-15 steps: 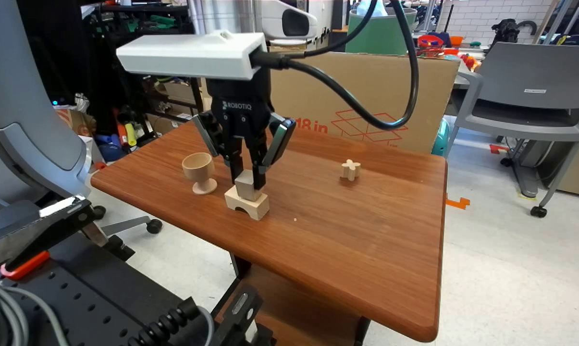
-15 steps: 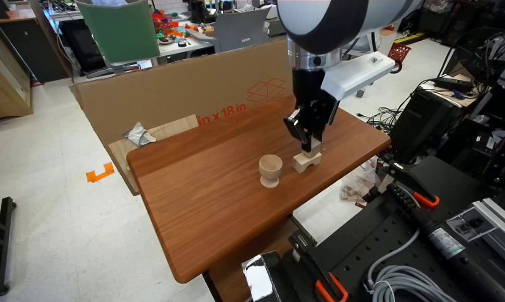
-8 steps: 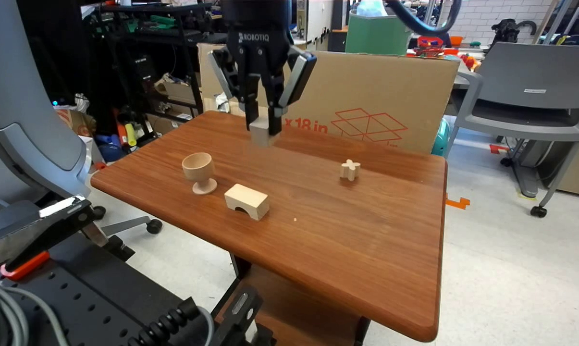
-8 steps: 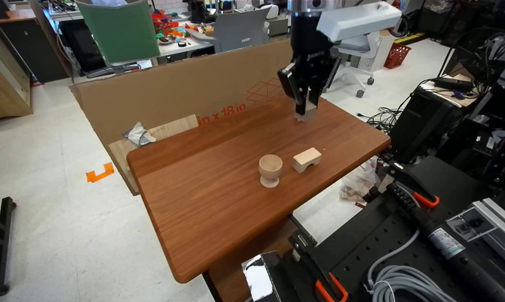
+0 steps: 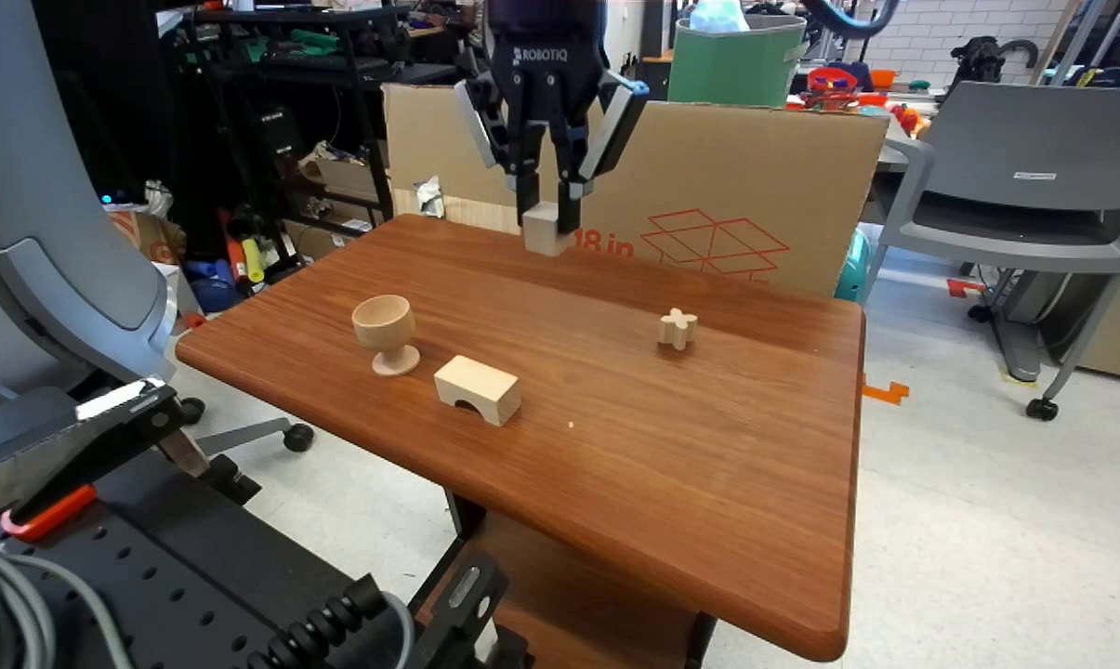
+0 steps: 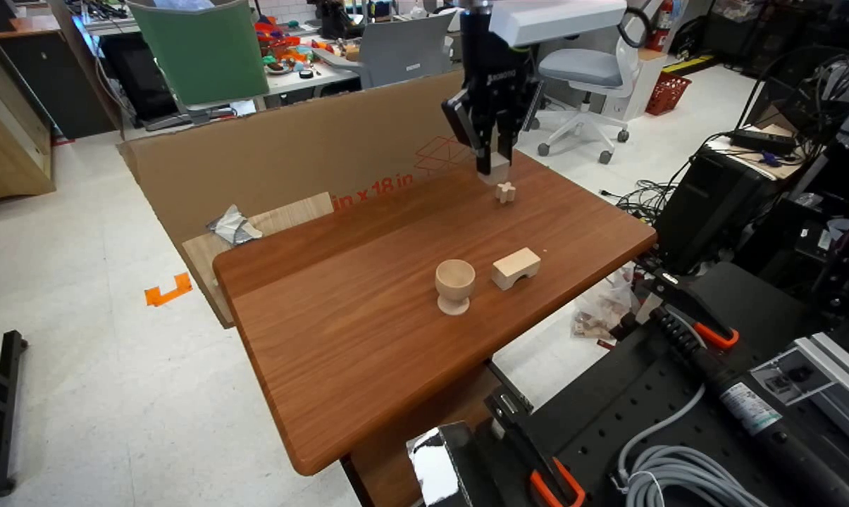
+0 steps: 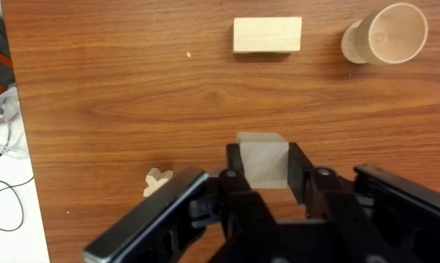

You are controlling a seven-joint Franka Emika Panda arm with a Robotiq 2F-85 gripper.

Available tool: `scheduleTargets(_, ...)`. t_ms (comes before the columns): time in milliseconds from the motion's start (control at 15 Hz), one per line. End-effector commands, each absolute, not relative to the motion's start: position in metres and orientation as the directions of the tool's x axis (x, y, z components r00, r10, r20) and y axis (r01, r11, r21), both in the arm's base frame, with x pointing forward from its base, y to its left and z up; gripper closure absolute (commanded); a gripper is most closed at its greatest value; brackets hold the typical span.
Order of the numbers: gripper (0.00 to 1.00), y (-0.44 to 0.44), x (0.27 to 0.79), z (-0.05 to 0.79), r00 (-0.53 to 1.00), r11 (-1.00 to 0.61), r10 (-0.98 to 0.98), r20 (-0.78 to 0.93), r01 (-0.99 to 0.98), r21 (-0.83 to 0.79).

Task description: Pick up the square object and put it on the table

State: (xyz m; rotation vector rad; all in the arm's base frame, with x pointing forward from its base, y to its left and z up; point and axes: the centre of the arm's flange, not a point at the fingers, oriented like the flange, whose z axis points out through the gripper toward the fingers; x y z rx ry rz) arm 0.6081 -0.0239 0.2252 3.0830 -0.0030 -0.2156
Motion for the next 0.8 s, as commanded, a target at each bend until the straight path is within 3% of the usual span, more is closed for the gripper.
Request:
scheduleTargets(0,0.92,-0.020,0.649,0.198,0.982,-0.997,-0.036,-0.184,-0.022,0.079)
scheduleTargets(733,0.92,0.001,0.684,0.144,0.972,-0.984,-0.127,-0.198,-0.099,0.149)
